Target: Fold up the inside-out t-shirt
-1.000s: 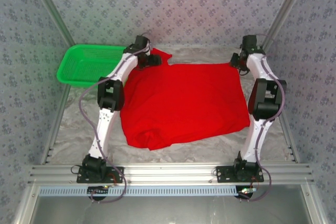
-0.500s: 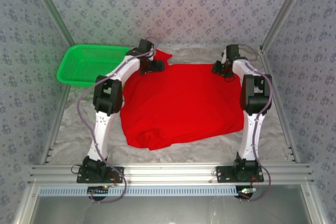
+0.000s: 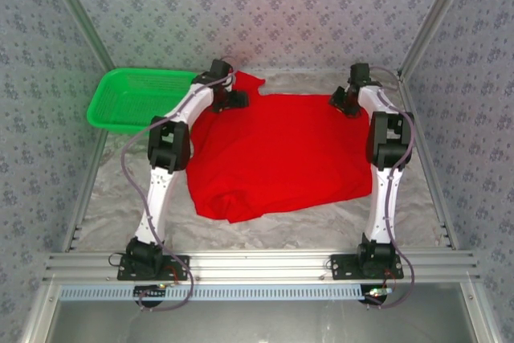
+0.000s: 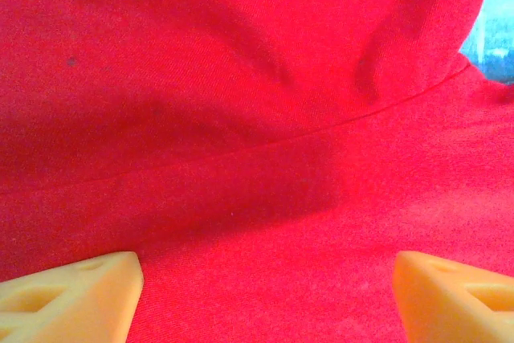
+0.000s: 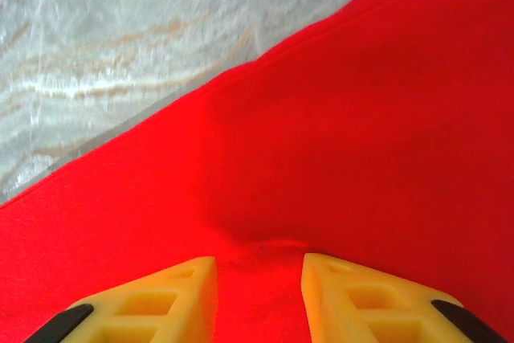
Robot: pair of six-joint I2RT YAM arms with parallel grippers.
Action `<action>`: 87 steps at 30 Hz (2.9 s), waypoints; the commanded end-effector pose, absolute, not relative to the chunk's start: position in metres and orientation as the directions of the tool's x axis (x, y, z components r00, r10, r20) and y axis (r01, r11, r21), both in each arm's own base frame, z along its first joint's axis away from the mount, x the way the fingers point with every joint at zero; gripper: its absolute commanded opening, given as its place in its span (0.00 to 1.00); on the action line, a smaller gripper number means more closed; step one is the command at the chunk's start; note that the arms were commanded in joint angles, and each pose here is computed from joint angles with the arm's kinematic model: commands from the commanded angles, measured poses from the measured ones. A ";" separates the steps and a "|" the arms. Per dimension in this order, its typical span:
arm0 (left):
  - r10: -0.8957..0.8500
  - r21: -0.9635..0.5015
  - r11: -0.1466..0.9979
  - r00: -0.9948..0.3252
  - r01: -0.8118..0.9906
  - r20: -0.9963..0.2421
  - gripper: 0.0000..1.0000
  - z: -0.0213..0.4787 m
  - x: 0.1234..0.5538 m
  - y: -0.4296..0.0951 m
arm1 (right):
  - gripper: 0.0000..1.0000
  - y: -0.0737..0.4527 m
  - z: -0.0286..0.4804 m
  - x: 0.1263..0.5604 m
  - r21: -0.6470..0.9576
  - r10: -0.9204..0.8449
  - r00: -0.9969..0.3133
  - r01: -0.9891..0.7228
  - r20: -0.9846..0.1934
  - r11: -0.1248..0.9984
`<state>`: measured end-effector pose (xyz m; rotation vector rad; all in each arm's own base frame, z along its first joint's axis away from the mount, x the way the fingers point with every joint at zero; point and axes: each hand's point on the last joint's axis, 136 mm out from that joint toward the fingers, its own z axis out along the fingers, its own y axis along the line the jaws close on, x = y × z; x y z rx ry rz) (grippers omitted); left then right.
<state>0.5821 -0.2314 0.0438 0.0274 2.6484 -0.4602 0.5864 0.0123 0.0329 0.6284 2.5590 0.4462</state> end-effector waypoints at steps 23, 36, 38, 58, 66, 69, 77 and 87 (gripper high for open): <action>0.019 -0.420 0.831 -0.774 0.365 -0.633 0.83 0.219 0.555 -0.283 | 0.49 0.044 0.138 0.497 0.397 0.344 -0.771 0.129 -0.536 0.909; 0.380 -0.171 0.871 -0.853 0.460 -0.358 0.81 0.117 0.333 -0.258 | 0.49 0.070 0.113 0.356 0.338 0.226 -0.891 0.088 -0.394 0.937; 0.454 -0.124 0.855 -0.843 0.503 -0.289 0.80 0.101 0.315 -0.255 | 0.49 0.071 0.112 0.355 0.340 0.217 -0.894 0.079 -0.392 0.937; 0.666 -0.081 0.741 -0.745 0.667 -0.042 0.29 0.057 0.274 -0.268 | 0.49 0.081 0.103 0.352 0.385 0.207 -0.904 0.052 -0.374 0.922; 0.646 -0.090 0.758 -0.762 0.647 -0.040 0.15 0.063 0.269 -0.260 | 0.49 0.079 0.103 0.351 0.371 0.202 -0.905 0.054 -0.374 0.927; 0.642 -0.086 0.761 -0.766 0.643 -0.040 0.11 0.064 0.269 -0.256 | 0.49 0.079 0.103 0.351 0.368 0.202 -0.906 0.056 -0.373 0.928; 0.555 -0.178 0.792 -0.810 0.584 -0.189 0.00 0.105 0.275 -0.263 | 0.49 0.051 0.108 0.334 0.266 0.256 -0.891 0.161 -0.376 0.950; 0.284 -0.414 0.797 -0.877 0.440 -0.387 0.00 0.151 0.274 -0.250 | 0.51 -0.064 0.107 0.301 0.177 0.554 -0.717 0.534 -0.423 0.826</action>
